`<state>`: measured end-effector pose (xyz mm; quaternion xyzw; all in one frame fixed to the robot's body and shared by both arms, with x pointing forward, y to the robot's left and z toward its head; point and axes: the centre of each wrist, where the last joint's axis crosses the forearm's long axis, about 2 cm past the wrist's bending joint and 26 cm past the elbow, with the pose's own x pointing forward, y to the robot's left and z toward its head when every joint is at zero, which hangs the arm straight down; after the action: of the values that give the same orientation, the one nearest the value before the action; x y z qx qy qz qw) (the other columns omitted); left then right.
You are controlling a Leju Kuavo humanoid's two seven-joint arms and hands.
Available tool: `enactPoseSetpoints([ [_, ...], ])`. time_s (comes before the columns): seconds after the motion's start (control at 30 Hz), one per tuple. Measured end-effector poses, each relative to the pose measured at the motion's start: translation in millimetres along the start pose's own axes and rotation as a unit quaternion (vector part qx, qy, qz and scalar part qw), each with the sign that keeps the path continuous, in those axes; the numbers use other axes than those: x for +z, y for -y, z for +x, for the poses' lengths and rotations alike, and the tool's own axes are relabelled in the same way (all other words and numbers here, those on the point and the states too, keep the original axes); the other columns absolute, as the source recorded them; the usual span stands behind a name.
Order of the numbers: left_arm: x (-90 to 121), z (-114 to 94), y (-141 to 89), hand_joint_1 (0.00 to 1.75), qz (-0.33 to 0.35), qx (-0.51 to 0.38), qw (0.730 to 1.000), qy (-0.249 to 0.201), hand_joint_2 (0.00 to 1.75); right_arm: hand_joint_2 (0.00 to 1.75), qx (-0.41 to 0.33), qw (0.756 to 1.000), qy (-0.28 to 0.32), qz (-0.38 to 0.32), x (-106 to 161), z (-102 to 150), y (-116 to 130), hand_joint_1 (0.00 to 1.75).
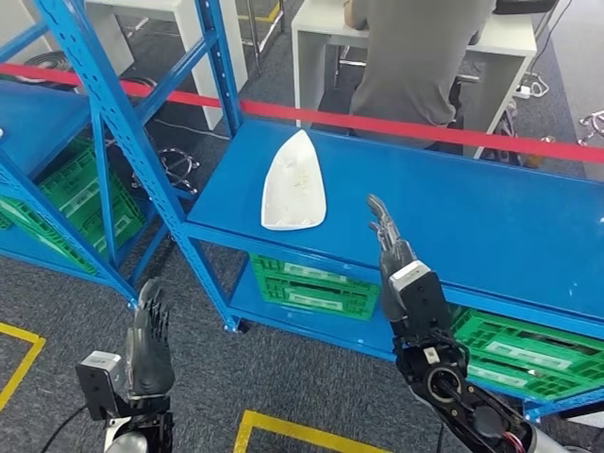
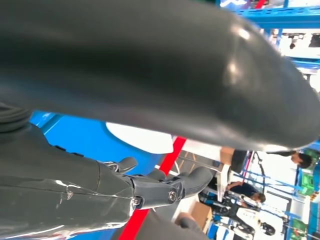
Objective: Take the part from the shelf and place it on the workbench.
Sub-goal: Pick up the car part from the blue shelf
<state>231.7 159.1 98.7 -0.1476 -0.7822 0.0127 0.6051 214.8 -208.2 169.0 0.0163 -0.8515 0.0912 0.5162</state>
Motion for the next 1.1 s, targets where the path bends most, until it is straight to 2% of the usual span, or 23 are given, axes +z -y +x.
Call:
enactPoseSetpoints([
  [0.4,2,1,-1,0.00,-0.003,0.005,1.000,-0.001,0.00,0.00,0.047,0.997,-0.033,-0.059,-5,-5,22,0.00],
  [0.53,0,2,0,0.00,-0.012,0.010,1.000,-0.001,0.00,1.75,0.065,0.994,-0.047,-0.079,-3,-7,35,0.00],
  [0.9,-5,2,0,0.00,-0.031,0.016,0.999,0.001,0.00,1.75,0.131,0.983,-0.086,-0.095,-3,-8,60,0.00],
  [1.1,-6,2,0,0.00,-0.033,0.016,0.999,0.001,0.00,1.75,0.138,0.982,-0.091,-0.093,-4,-8,62,0.00],
])
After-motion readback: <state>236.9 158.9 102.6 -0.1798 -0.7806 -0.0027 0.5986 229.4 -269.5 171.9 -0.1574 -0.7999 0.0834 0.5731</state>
